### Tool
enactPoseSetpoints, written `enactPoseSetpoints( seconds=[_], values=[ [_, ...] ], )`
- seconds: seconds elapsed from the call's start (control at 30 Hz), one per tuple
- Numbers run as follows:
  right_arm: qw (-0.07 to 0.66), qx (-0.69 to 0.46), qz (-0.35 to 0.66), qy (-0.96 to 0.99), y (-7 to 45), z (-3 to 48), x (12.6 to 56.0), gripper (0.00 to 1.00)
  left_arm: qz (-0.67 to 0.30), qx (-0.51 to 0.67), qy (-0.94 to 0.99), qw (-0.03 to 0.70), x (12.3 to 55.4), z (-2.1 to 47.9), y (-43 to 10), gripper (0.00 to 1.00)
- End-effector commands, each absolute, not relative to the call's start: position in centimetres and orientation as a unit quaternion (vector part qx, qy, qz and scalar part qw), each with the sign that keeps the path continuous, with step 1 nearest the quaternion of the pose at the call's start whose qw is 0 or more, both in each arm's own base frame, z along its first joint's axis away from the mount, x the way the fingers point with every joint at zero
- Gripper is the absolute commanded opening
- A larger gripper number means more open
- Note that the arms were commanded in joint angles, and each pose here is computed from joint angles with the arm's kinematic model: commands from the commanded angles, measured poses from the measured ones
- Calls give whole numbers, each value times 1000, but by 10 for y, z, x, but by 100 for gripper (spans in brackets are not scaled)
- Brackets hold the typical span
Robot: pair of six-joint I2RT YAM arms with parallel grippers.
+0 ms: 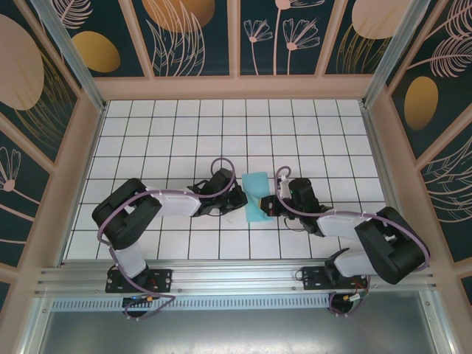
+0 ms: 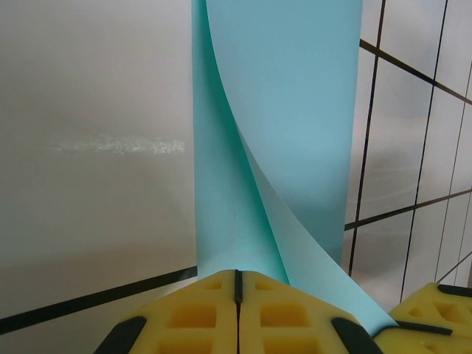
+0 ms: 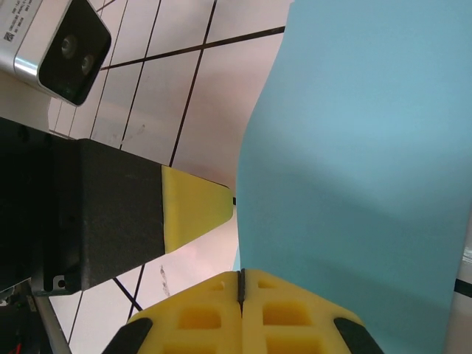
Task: Fold a paper plane with a square sheet of paper (pick it up from the middle)
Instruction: Fold the triangle a second time at the center of the table.
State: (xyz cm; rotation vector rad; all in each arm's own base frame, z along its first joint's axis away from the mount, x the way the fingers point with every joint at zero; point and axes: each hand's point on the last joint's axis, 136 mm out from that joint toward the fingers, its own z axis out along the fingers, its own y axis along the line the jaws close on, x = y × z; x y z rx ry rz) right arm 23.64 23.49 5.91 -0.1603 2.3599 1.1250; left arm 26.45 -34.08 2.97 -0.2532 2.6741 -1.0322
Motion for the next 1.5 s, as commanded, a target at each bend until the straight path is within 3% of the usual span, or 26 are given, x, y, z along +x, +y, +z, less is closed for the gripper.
enactPoseSetpoints(
  seconds=[0.0, 0.83, 1.13, 1.47],
  values=[
    [258, -54, 432, 862, 236, 63, 237, 0, -373, -73, 916, 132, 264, 39, -352, 8],
    [278, 146, 490, 813, 233, 90, 233, 0, -413, -112, 893, 141, 249, 57, -337, 7],
    [260, 140, 505, 811, 244, 90, 234, 0, -434, -93, 888, 119, 245, 58, -359, 7],
    [258, 125, 468, 836, 236, 75, 231, 0, -417, -108, 898, 95, 239, 24, -356, 6]
  ],
)
